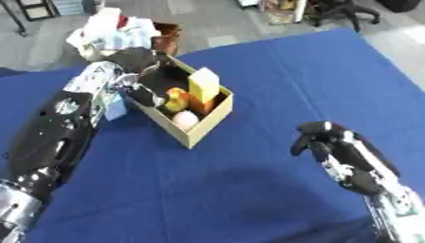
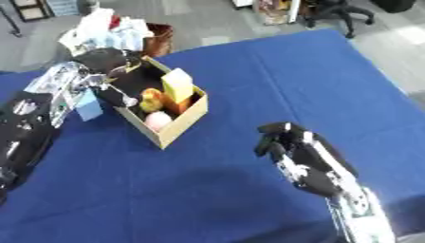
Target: Pick up objects on the table and place them in the box.
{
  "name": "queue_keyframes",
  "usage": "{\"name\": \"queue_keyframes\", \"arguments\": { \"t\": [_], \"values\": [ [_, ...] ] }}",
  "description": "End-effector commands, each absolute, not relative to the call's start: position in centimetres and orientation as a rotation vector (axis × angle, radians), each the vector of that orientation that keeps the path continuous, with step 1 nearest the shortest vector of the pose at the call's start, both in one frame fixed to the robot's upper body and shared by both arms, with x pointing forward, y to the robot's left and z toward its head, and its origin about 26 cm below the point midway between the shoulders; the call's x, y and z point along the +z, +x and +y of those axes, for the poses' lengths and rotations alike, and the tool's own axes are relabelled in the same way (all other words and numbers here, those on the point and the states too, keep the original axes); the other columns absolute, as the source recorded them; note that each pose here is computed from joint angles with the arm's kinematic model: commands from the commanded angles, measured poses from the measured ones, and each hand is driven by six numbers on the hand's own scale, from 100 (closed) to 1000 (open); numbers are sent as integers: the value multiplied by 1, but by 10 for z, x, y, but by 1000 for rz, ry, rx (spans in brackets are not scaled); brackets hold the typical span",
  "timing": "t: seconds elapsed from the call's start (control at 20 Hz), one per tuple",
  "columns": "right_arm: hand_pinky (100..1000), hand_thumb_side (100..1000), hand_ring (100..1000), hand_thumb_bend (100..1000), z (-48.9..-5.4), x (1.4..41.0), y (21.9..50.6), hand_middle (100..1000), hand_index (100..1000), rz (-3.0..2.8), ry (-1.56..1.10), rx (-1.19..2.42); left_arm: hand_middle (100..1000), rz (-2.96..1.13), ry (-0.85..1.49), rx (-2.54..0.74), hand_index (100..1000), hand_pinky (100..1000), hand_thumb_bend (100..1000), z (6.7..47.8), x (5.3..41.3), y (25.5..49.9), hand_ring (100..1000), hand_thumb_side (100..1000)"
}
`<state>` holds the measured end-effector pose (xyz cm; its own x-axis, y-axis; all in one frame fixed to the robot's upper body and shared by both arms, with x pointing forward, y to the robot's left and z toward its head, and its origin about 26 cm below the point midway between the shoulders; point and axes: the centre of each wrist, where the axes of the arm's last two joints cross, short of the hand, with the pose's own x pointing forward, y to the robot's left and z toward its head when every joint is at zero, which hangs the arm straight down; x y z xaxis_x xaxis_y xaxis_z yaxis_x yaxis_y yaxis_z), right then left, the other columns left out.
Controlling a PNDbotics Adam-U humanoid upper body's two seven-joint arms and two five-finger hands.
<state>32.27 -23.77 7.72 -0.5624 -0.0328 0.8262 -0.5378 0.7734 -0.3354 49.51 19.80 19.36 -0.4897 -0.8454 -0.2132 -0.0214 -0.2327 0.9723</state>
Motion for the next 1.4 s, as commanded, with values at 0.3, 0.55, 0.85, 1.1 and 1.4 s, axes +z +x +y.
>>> {"name": "queue_keyframes", "arguments": {
  "t": [0.3, 0.55, 0.85, 1.1, 1.4],
  "values": [
    [587, 445, 603, 100, -244, 82, 323, 543, 766, -2086, 396, 728, 783, -1403, 1113, -1710, 885, 839, 314, 265, 257, 481, 774, 340],
    [587, 444, 603, 100, -246, 80, 322, 542, 766, -2080, 388, 729, 796, -1264, 1098, -1624, 891, 841, 340, 304, 248, 475, 780, 367],
    [587, 443, 603, 100, -246, 79, 322, 542, 766, -2079, 387, 725, 855, -1134, 1031, -1532, 923, 877, 346, 329, 212, 480, 818, 673],
    [587, 442, 603, 100, -246, 78, 322, 542, 766, -2078, 389, 724, 895, -1103, 987, -1519, 950, 906, 471, 334, 194, 484, 854, 866],
    [587, 443, 603, 100, -245, 78, 323, 542, 766, -2080, 393, 724, 866, -1081, 967, -1522, 945, 893, 455, 329, 179, 489, 838, 759]
  ]
}}
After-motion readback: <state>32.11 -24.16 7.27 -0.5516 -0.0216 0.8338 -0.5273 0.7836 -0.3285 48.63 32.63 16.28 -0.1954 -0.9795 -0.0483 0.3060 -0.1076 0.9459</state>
